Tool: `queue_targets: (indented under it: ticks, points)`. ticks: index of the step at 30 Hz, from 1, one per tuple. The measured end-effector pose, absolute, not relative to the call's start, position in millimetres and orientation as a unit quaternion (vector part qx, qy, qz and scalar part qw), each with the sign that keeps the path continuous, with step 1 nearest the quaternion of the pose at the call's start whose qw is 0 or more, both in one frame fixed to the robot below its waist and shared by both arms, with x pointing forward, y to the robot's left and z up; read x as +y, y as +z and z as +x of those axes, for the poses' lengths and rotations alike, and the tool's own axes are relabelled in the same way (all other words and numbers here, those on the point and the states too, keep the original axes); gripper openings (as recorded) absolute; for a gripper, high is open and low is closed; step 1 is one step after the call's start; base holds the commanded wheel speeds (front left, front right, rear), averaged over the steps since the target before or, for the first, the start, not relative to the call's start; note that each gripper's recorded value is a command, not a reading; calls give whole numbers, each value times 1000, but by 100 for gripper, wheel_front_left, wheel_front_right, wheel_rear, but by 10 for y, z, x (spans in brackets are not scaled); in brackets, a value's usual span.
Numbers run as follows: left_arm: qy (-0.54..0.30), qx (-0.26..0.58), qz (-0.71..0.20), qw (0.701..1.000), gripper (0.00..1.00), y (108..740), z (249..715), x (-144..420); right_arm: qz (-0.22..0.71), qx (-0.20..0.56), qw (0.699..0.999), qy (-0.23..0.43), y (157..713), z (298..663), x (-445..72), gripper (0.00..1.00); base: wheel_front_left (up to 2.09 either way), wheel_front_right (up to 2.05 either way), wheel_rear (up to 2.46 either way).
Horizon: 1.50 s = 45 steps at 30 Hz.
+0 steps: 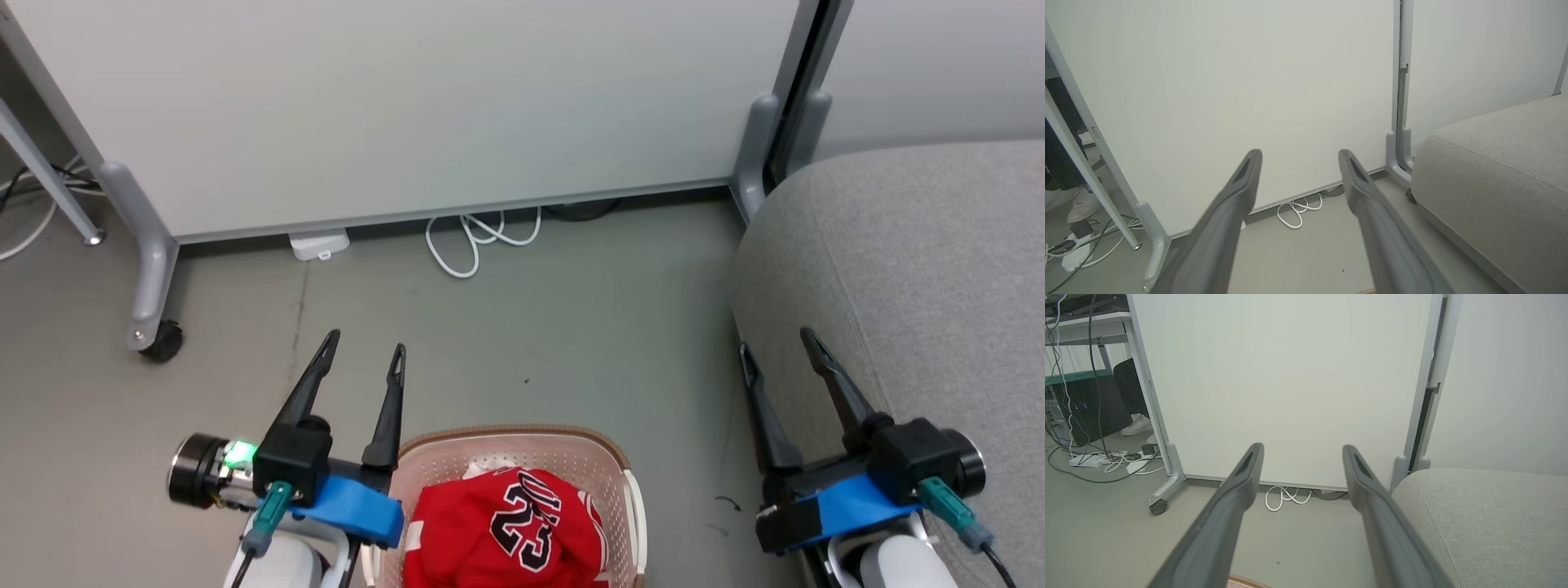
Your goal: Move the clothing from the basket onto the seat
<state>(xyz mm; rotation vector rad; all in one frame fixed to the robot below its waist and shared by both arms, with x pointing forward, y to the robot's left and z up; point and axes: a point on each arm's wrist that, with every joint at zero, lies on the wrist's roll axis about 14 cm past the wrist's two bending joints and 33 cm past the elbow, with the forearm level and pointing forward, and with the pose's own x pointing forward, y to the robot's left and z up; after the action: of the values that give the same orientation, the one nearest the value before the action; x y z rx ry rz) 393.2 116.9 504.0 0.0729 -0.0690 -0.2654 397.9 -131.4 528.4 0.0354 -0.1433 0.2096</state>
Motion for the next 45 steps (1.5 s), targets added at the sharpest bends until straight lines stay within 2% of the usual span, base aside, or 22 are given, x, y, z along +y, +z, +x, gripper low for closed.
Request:
queue_targets:
  ticks: [12,18,28,45]
  points:
    - [-235,34,68,969,100,4541,4359,721,4,-73,992,101,5237,4357,-1357,100,0,0,0]
    - [-287,98,95,948,100,4026,4470,527,-1,-64,993,98,5118,4577,-1395,100,0,0,0]
    - [-372,204,135,895,100,3140,4485,305,-10,-34,995,90,4767,4859,-1486,100,0,0,0]
    - [-464,350,224,782,100,1841,4212,460,-29,15,996,86,4140,5167,-1588,100,0,0,0]
